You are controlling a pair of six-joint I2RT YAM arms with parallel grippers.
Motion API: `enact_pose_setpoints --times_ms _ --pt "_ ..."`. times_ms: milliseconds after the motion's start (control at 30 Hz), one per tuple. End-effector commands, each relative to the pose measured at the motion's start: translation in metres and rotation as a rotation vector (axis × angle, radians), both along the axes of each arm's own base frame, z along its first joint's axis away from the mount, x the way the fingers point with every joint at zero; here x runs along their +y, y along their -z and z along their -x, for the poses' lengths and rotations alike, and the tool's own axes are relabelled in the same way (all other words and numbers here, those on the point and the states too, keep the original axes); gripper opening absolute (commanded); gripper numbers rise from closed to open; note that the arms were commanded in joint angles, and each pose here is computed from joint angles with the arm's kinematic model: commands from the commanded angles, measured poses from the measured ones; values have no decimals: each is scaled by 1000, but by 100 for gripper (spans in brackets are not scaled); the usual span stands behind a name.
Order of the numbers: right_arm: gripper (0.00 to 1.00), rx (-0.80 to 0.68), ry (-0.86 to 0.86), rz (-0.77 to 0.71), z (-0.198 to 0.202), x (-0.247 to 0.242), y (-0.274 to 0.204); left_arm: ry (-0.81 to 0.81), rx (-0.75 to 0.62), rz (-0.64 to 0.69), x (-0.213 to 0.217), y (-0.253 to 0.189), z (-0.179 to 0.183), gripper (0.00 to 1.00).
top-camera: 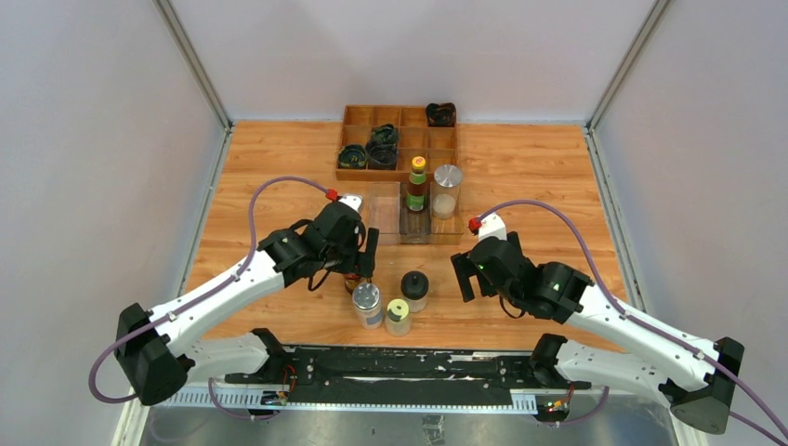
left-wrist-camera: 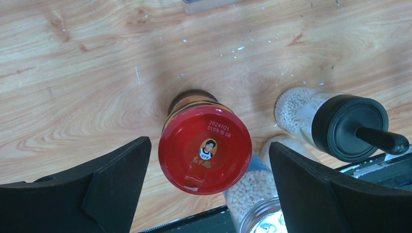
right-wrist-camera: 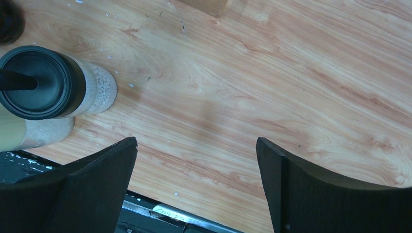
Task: Organize the condiment bottles
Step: Pick up the bottle from the center of the board.
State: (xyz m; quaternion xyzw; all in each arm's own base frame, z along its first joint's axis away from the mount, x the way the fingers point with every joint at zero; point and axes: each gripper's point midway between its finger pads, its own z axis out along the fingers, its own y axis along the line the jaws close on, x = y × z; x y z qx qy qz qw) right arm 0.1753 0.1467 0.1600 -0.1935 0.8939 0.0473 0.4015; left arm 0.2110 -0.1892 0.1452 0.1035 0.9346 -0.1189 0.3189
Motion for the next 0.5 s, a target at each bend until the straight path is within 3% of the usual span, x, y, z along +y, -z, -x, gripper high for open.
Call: enact_pose_setpoints --times_ms 0,233,467 --pt "99 12 2 -4 4 0 6 -9 26 -13 0 8 7 98" --pt "98 10 6 -6 5 -3 9 -23 39 -41 3 18 10 96" --pt "98 11 8 -7 6 -4 11 -37 36 -43 4 18 8 87"
